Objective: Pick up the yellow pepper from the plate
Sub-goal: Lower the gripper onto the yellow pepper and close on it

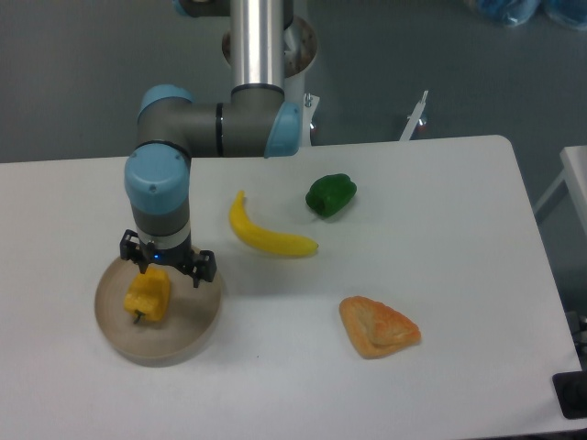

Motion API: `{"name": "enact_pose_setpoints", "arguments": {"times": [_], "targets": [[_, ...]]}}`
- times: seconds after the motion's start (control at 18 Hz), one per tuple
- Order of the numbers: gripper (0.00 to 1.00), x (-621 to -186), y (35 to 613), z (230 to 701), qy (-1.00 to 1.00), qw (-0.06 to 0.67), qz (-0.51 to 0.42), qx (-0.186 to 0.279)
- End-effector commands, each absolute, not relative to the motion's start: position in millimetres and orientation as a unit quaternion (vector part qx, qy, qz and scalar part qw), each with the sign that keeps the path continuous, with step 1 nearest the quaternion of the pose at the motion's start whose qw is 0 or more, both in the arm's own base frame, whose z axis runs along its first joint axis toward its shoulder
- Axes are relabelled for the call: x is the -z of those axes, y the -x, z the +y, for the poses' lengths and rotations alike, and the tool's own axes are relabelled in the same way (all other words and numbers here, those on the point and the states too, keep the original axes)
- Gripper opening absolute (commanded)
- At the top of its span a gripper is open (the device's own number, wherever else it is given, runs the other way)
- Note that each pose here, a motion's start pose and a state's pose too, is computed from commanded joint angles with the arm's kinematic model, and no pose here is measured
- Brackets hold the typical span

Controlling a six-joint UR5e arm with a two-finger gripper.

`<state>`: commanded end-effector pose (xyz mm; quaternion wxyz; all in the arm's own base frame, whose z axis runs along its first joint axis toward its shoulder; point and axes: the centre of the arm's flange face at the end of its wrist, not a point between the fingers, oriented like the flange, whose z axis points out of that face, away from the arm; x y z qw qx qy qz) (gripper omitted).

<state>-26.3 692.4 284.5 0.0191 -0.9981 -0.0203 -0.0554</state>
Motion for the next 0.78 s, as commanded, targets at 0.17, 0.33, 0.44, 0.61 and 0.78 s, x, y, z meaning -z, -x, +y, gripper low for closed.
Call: {"name": "enact_pose_setpoints", "arguments": {"times": [0.17,0.33,0.44,0.61,0.78], "targets": [[1.0,-274.7,19.5,695.0,0.998,0.014,-0.014,0.056],[1.0,-265.0,9.5,696.6,0.998,0.008,-0.008,0.055],[1.0,-251.1,7.4,699.2,0.999,0.0,-0.005,0.049],[1.0,-238.9,-2.2,701.9,0.999,-0.005,-0.015,0.031],[0.72,-235.1,-1.7,702.8,0.999,-0.006,-0.015,0.029]]}}
